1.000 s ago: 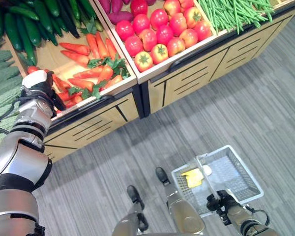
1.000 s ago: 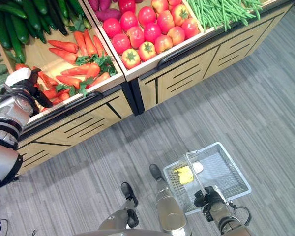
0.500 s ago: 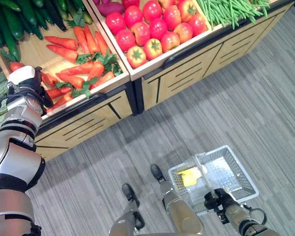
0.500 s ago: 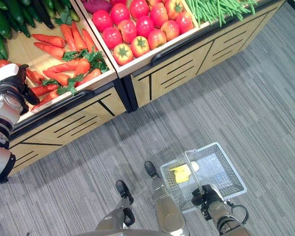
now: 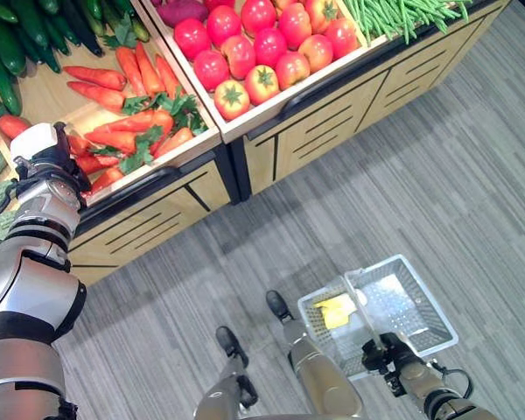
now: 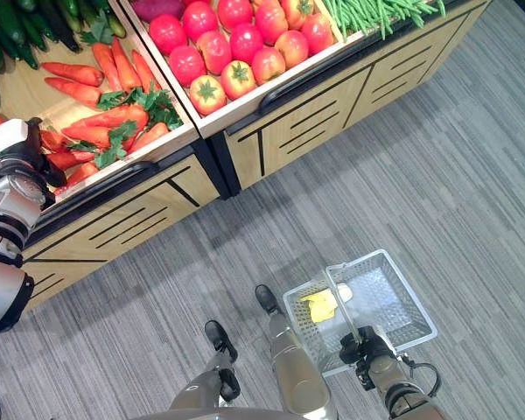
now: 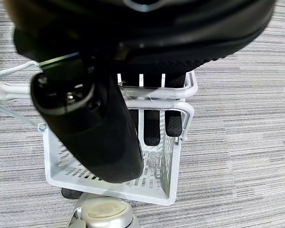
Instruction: Get the vegetables into the basket
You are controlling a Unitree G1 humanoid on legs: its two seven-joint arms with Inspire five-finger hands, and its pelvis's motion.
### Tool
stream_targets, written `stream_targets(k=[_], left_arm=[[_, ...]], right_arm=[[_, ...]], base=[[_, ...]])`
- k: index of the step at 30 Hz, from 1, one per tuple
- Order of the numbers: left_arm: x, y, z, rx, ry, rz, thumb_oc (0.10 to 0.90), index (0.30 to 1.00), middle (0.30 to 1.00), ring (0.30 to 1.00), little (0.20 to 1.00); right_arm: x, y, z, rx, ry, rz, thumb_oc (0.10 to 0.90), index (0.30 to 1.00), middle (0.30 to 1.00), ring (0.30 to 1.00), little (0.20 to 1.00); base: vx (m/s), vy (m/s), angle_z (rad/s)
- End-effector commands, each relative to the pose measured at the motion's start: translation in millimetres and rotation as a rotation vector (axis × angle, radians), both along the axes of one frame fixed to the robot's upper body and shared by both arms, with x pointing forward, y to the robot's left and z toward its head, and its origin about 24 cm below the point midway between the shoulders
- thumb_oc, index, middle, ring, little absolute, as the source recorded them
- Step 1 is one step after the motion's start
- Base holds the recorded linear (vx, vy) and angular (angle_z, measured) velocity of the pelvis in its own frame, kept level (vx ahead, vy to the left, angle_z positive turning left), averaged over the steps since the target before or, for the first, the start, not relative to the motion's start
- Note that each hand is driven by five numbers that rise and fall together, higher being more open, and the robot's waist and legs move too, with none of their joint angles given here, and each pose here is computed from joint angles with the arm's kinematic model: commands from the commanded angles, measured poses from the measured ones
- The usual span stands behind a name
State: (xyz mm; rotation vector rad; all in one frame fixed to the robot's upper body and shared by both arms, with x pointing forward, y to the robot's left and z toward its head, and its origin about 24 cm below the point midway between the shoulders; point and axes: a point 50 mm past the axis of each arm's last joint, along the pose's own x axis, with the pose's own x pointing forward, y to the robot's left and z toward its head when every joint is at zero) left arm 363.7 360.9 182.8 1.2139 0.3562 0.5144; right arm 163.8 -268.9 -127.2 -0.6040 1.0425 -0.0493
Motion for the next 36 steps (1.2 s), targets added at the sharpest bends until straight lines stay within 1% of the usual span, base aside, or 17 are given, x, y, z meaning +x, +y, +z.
stream_targets(k=[1, 5, 6, 7, 8, 31, 32, 33, 36], left_arm=[[0, -1, -9, -0.094, 0.001, 0.021, 0.900, 1.000, 1.000, 1.000, 1.000], [0, -3, -17, -0.112, 0.016, 0.022, 0.900, 1.000, 1.000, 1.000, 1.000], [-1, -3, -19, -0.126, 0.022, 0.025, 0.859, 0.942, 0.942, 0.942, 0.942], [-1, -3, -21, -0.133, 0.024, 0.026, 0.582, 0.555, 0.555, 0.555, 0.555], [-2, -2, -22, -0.137, 0.026, 0.031, 0.400, 0.300, 0.300, 0.300, 0.300], [-2, 0, -17, -0.103, 0.030, 0.028, 0.400, 0.300, 0.300, 0.300, 0.300], [-3, 1, -17, -0.094, 0.035, 0.033, 0.782, 0.835, 0.835, 0.835, 0.835], [-2, -1, -17, -0.093, 0.034, 0.026, 0.900, 1.000, 1.000, 1.000, 1.000], [-2, -1, -17, -0.092, 0.033, 0.028, 0.900, 1.000, 1.000, 1.000, 1.000]], right_arm=[[-26, -17, -4, -0.042, 0.072, -0.020, 0.400, 0.300, 0.300, 0.300, 0.300], [-24, -15, -4, -0.033, 0.063, -0.022, 0.400, 0.300, 0.300, 0.300, 0.300], [-24, -14, -4, -0.028, 0.060, -0.026, 0.400, 0.300, 0.300, 0.300, 0.300], [-24, -15, -4, -0.029, 0.061, -0.027, 0.400, 0.300, 0.300, 0.300, 0.300], [-24, -15, -4, -0.030, 0.060, -0.027, 0.400, 0.300, 0.300, 0.300, 0.300], [-19, -13, -3, -0.016, 0.052, -0.024, 0.400, 0.300, 0.300, 0.300, 0.300], [-19, -13, -3, -0.015, 0.053, -0.024, 0.400, 0.300, 0.300, 0.300, 0.300], [-18, -12, -3, -0.013, 0.049, -0.027, 0.400, 0.300, 0.300, 0.300, 0.300], [-18, -12, -3, -0.012, 0.048, -0.024, 0.400, 0.300, 0.300, 0.300, 0.300]], base=[[0.00, 0.000, 0.00], [0.00, 0.000, 0.00], [0.00, 0.000, 0.00], [0.00, 0.000, 0.00], [0.00, 0.000, 0.00], [0.00, 0.000, 0.00], [0.00, 0.000, 0.00], [0.00, 0.000, 0.00], [0.00, 0.000, 0.00]])
